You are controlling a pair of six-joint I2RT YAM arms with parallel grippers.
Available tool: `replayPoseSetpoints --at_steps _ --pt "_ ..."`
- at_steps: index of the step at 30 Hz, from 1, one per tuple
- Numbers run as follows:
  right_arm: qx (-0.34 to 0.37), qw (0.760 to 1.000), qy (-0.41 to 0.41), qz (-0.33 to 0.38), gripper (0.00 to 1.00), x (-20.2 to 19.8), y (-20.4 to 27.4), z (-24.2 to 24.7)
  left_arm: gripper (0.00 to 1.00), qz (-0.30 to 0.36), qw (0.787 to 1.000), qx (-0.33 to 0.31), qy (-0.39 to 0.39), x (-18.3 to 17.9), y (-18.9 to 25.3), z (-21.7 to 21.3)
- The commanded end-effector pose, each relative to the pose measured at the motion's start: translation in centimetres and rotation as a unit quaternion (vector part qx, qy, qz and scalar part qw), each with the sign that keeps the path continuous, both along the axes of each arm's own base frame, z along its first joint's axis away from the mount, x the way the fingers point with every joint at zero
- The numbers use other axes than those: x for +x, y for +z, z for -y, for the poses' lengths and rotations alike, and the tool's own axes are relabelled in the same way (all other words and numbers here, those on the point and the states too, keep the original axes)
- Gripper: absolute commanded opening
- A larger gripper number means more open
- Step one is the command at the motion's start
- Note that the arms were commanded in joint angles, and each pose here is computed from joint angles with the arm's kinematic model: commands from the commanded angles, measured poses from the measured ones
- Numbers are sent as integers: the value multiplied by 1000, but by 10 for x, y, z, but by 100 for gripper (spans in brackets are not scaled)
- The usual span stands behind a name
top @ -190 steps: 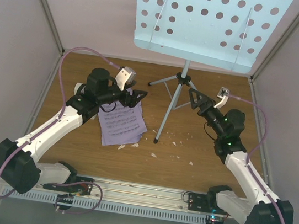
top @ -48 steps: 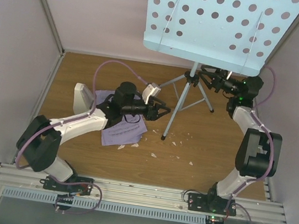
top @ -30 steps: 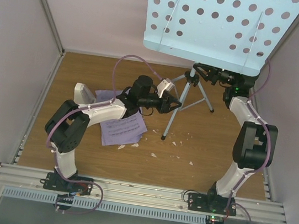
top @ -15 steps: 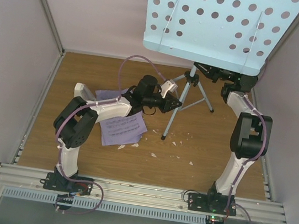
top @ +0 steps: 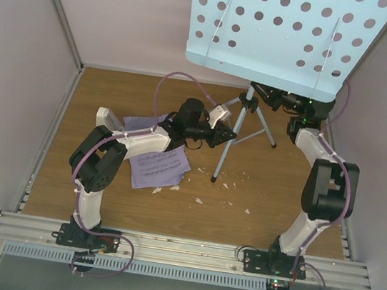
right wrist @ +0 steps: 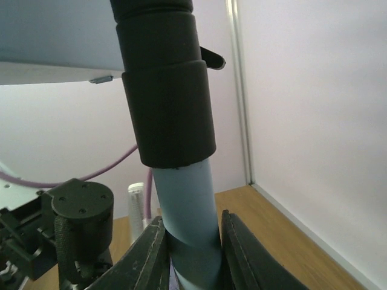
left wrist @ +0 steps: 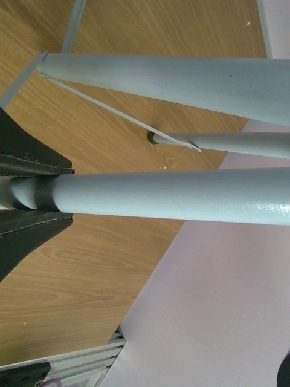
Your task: Pack up the instrument practice props
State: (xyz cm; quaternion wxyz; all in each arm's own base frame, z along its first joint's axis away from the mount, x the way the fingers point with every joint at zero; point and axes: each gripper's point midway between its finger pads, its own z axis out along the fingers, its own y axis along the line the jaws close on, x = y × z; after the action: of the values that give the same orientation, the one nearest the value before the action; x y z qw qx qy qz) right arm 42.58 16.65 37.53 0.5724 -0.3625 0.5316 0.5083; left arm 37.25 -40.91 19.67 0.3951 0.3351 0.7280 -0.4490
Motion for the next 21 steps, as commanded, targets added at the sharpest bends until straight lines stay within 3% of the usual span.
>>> replayPoseSetpoints --at_steps 1,9,21 --pt "-18 999 -26 -29 1 -16 -6 -19 0 38 998 -47 1 -5 36 0" --pt "-21 997 -33 -61 1 -38 -34 -23 0 72 992 -105 -7 -24 88 -7" --pt "5 994 -54 -92 0 -78 -18 -37 0 137 971 -191 -28 -73 189 -21"
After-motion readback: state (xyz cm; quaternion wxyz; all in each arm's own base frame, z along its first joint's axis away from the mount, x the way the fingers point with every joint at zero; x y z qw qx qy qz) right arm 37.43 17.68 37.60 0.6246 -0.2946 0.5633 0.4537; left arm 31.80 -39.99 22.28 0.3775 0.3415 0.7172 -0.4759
